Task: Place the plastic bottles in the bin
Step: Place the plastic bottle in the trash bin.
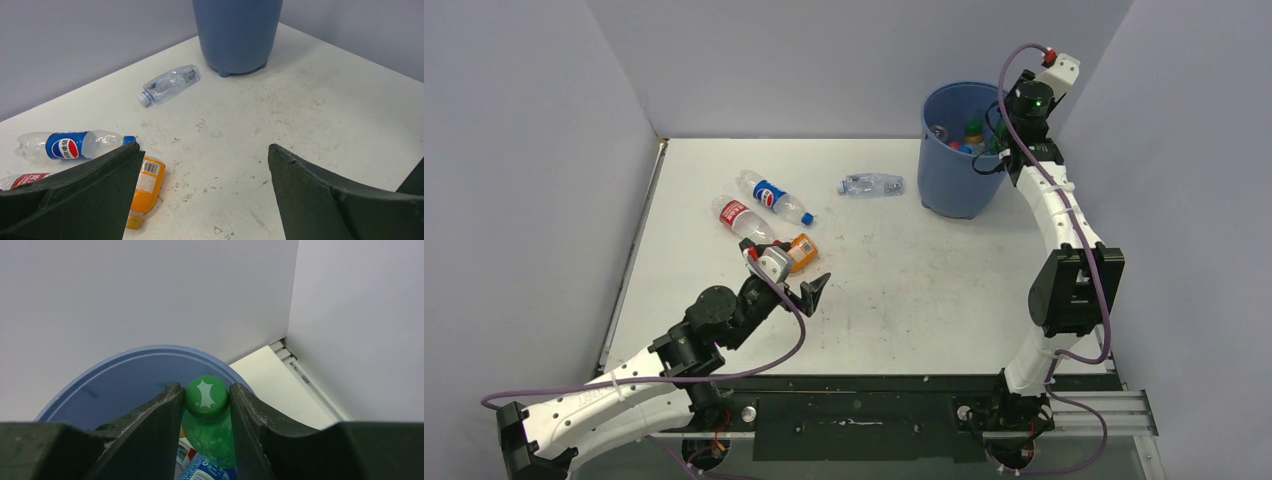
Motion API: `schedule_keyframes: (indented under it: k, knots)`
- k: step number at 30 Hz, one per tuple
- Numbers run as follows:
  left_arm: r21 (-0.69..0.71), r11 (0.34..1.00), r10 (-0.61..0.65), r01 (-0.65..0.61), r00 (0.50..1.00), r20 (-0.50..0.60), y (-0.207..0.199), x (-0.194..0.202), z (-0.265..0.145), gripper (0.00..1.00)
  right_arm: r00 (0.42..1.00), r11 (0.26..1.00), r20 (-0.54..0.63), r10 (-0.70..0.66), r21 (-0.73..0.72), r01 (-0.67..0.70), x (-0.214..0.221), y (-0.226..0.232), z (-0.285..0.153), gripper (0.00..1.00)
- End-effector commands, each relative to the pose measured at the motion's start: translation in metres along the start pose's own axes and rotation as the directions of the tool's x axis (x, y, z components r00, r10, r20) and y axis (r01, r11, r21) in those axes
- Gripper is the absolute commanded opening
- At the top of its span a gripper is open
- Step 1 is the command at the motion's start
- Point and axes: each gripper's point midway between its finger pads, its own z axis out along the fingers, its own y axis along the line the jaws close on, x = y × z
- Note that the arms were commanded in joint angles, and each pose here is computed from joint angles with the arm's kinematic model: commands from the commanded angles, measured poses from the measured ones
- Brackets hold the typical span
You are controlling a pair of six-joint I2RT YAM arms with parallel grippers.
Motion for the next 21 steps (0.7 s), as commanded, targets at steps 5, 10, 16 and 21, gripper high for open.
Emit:
schedule_keyframes:
  k: [5, 10, 16, 21]
  knots:
    - [-0.007, 1.0, -0.011, 0.011, 0.998, 0.059, 0.002, -0.026, -0.001, 0.96, 0.996, 0.996, -0.059, 0.071, -0.058, -0.075, 0.001, 0.0, -0.002, 0.51]
    - [-0.001, 1.0, -0.013, 0.013, 0.998, 0.059, 0.001, -0.026, -0.001, 0.96, 0.991, 0.985, -0.033, 0.129, -0.107, -0.132, -0.019, 0.009, -0.013, 0.62]
    - [0.005, 1.0, -0.013, 0.013, 0.998, 0.06, 0.0, -0.026, -0.001, 0.96, 0.99, 0.983, -0.039, 0.137, -0.115, -0.14, -0.032, 0.015, -0.013, 0.48]
    - [0.004, 1.0, -0.013, 0.013, 0.998, 0.059, 0.0, -0.026, -0.002, 0.96, 0.991, 0.988, -0.097, 0.095, -0.116, -0.106, -0.007, 0.015, -0.001, 0.58]
